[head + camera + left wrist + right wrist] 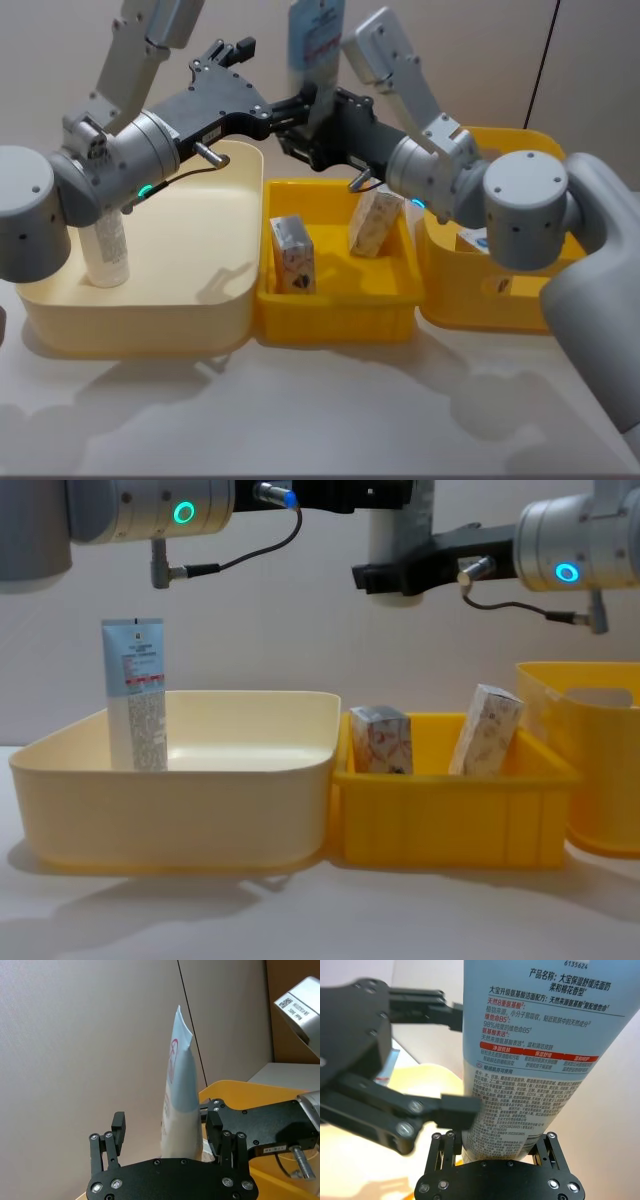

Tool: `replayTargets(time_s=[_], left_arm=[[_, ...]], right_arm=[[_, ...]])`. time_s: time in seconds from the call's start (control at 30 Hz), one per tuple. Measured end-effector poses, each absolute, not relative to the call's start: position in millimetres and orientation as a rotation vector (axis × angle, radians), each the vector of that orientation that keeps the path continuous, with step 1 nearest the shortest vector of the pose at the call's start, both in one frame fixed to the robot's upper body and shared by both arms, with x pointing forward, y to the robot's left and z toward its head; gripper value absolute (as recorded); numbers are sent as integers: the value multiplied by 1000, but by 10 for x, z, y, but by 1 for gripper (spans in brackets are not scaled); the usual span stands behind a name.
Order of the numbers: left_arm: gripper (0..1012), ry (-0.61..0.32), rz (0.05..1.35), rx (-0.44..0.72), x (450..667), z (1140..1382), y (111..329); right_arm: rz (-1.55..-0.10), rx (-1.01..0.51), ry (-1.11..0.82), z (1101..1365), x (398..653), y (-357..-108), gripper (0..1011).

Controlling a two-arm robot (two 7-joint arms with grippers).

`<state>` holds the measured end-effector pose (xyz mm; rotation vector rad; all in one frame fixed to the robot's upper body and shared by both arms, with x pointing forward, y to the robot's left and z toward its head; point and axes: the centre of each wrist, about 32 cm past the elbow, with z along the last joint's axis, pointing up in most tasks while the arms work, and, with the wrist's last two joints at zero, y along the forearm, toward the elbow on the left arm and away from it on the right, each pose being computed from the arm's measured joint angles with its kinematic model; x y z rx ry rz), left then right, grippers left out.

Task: Bimanual collaborative sorting of washing and personal care products

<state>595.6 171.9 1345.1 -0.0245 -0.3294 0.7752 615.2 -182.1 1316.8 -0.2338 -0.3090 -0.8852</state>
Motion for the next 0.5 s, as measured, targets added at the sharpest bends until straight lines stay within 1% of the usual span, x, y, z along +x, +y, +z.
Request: replayTargets(time_s=[0.5], left_arm=[[1003, -329, 775, -25, 5956, 13451, 1719]], right_arm=[[-973, -305, -290, 13177, 6083, -2095, 665]])
